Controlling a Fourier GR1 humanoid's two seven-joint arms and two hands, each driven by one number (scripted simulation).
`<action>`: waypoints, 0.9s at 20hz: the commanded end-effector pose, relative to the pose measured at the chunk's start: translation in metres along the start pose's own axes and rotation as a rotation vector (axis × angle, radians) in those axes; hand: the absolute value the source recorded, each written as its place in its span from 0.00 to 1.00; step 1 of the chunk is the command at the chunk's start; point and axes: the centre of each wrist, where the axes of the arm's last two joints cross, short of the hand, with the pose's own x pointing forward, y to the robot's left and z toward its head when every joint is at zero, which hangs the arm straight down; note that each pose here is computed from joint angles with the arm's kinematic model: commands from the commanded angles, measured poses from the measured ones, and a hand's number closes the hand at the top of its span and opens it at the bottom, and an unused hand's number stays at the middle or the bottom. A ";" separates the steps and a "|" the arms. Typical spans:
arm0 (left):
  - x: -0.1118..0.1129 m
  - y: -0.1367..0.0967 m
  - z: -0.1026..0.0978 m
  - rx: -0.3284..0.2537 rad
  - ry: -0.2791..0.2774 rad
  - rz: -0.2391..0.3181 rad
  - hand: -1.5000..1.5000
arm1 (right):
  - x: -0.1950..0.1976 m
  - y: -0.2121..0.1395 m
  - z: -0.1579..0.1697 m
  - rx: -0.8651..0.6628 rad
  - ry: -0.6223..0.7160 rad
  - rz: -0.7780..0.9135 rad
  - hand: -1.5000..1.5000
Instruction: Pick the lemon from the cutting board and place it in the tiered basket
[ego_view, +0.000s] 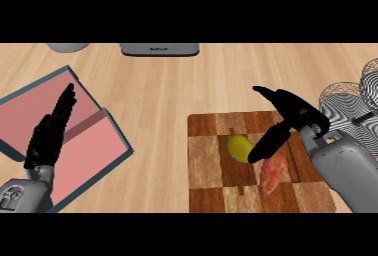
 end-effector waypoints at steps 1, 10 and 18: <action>-0.006 0.012 0.006 -0.002 0.012 0.000 0.50 | -0.016 0.016 0.001 0.031 0.105 0.063 0.00; -0.004 -0.006 -0.006 0.013 0.019 0.002 0.50 | 0.008 0.024 0.032 -0.039 0.092 0.176 0.00; 0.001 0.005 -0.001 0.001 0.000 0.008 0.50 | -0.009 0.046 0.003 -0.052 0.080 0.200 0.00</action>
